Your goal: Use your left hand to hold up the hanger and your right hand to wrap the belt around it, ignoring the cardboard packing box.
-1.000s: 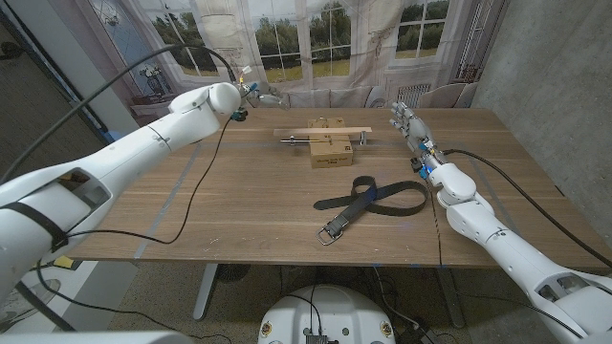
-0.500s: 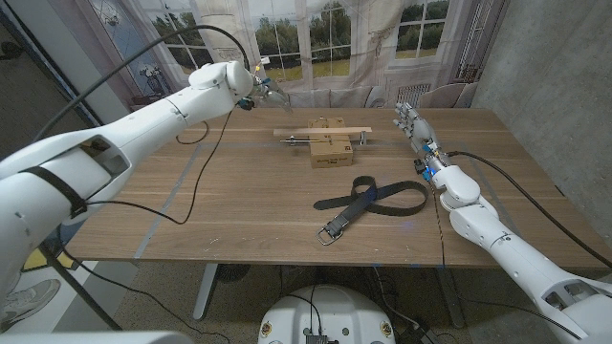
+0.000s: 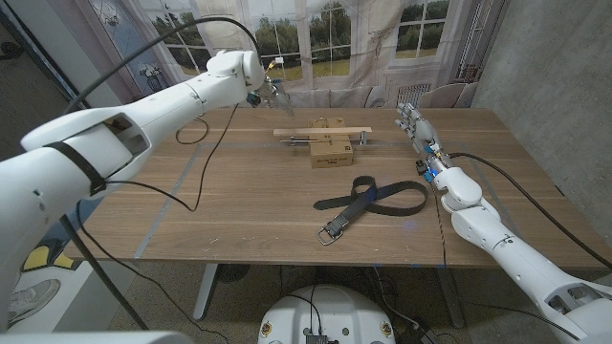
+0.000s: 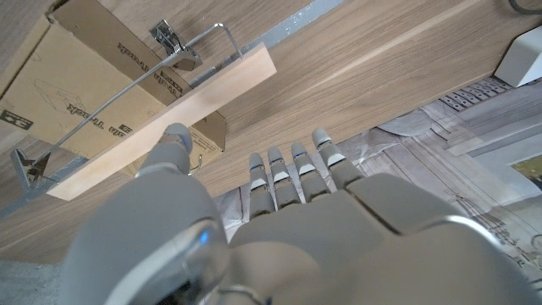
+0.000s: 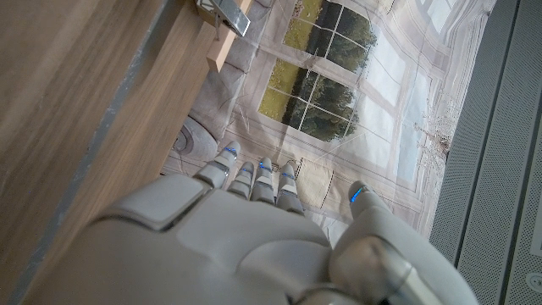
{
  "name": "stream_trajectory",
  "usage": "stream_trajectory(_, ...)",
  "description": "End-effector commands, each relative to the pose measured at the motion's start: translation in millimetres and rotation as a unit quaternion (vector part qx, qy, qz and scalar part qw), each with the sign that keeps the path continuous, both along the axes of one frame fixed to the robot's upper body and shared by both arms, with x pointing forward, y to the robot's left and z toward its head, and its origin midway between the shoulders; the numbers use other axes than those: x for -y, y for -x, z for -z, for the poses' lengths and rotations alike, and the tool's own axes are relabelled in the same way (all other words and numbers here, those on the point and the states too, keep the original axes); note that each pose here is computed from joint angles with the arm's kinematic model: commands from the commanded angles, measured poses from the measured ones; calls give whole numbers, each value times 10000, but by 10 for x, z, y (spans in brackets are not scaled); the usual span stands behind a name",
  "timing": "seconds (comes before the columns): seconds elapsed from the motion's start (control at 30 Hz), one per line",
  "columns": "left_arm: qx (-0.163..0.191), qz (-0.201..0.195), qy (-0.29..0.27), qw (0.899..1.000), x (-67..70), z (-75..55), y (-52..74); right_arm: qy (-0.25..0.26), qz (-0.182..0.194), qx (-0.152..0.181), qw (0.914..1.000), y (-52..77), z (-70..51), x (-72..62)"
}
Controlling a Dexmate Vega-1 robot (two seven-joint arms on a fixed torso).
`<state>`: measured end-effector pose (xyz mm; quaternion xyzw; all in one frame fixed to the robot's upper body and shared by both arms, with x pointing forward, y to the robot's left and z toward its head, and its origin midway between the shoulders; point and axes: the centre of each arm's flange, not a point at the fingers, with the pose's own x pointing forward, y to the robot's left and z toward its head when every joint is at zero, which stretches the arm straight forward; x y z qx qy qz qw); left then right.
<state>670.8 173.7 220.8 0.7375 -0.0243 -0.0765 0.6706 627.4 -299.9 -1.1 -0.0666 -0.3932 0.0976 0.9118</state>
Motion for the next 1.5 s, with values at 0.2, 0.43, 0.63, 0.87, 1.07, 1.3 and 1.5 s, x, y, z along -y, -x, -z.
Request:
stream_trajectory(0.2,-333,-109,-440,9984,214,155,-230,-34,4,-11,10000,-3,34,45)
stream_trajectory(0.43,-60,-16,-730,9973,359,245,-256,-69,7,-25,10000,-1,69,65)
stream_trajectory(0.63,-73,41,-930,9956,488,346,-287,-110,16,-31,9999,2,102,97)
stream_trajectory(0.87,-158,-31,-1102,9938,572,407,-319,-121,14,-21,9999,-1,129,140)
stream_trajectory(1.07,-162,-205,-1346,9906,617,449,-348,-159,9,-52,9999,-12,144,178)
stream_trajectory(1.3,129,-177,-1593,9870,696,526,-369,-151,-20,-72,9999,-34,168,215)
stream_trajectory(1.5,26,-41,-1472,9891,755,606,-423,-177,7,-86,9998,-31,178,257)
